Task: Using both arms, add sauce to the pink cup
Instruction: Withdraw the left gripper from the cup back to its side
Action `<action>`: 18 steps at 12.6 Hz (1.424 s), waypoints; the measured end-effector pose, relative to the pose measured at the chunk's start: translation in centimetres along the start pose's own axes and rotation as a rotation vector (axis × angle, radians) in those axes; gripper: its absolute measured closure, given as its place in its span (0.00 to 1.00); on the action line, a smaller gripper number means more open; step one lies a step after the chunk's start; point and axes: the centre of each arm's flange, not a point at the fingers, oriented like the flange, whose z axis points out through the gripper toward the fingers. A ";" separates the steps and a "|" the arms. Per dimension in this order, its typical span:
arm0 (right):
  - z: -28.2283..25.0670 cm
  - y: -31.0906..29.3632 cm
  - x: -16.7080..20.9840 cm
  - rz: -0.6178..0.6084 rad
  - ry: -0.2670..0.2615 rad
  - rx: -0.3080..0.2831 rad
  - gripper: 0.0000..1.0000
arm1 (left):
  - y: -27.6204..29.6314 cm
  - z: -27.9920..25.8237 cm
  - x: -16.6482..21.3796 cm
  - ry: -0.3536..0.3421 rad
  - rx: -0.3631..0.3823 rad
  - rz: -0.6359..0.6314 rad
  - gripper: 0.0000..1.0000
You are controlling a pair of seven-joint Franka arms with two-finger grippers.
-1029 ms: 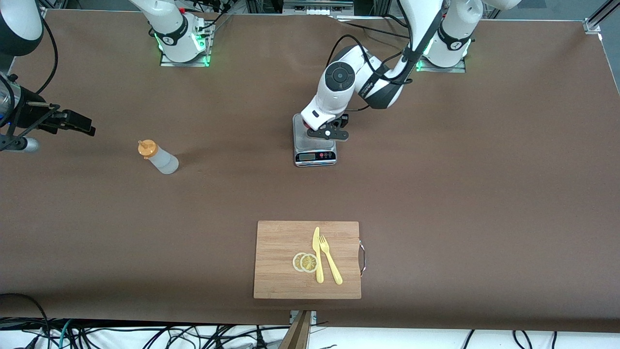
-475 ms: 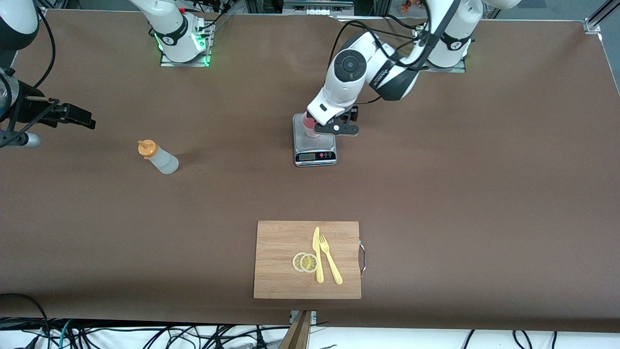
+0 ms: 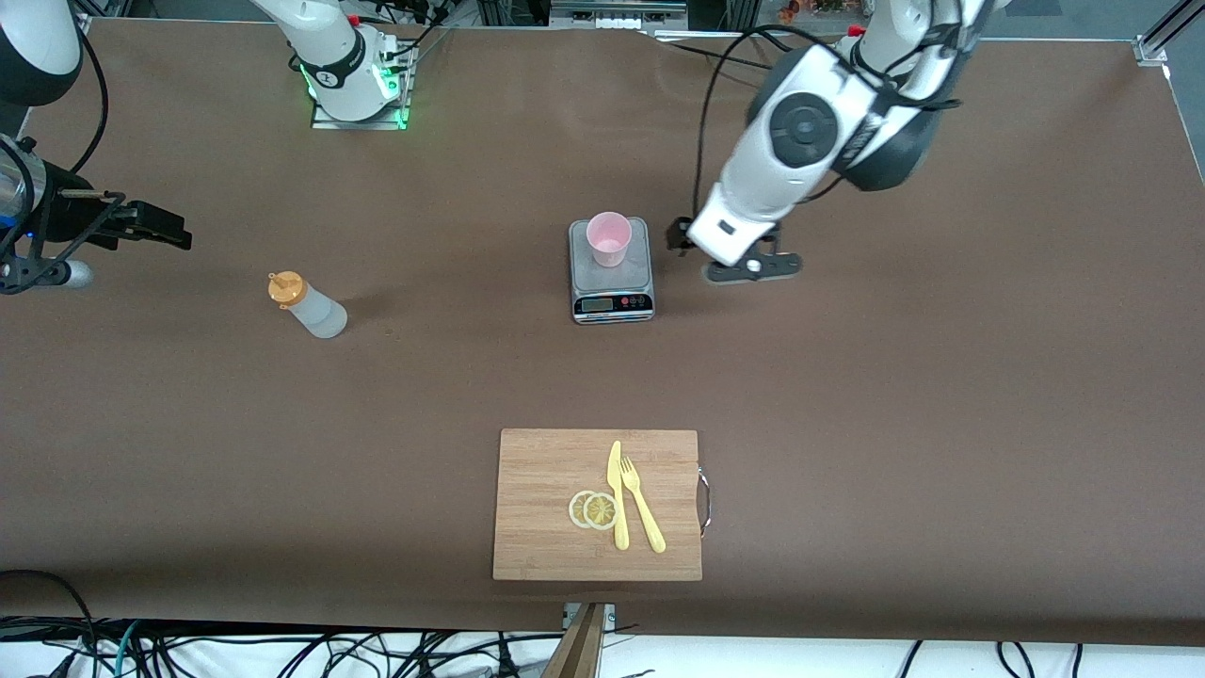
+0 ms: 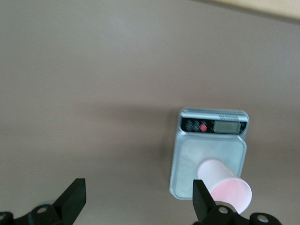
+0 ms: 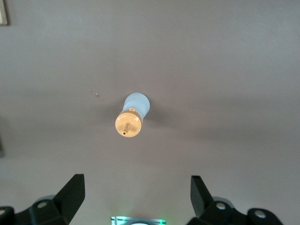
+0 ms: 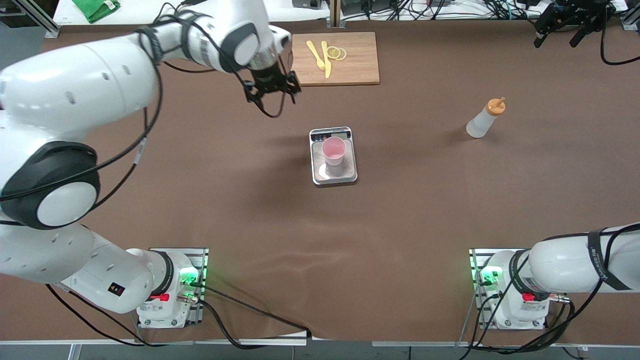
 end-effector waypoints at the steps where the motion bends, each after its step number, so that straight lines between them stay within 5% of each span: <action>1: 0.1 0.0 0.0 -0.035 -0.005 0.000 0.00 | -2.3 -1.8 1.2 0.006 -0.007 -0.017 0.00; 6: 0.9 1.1 -0.1 -0.324 -0.022 0.008 0.00 | -13.9 -8.6 4.9 -0.010 -0.013 -0.021 0.00; 9: 1.3 3.3 -0.2 -0.467 -0.011 0.055 0.00 | -20.1 -11.9 6.2 0.004 0.069 0.018 0.00; 18: 11.0 12.7 2.0 -0.930 0.202 0.457 0.00 | -25.3 -21.2 7.8 0.104 0.189 0.062 0.00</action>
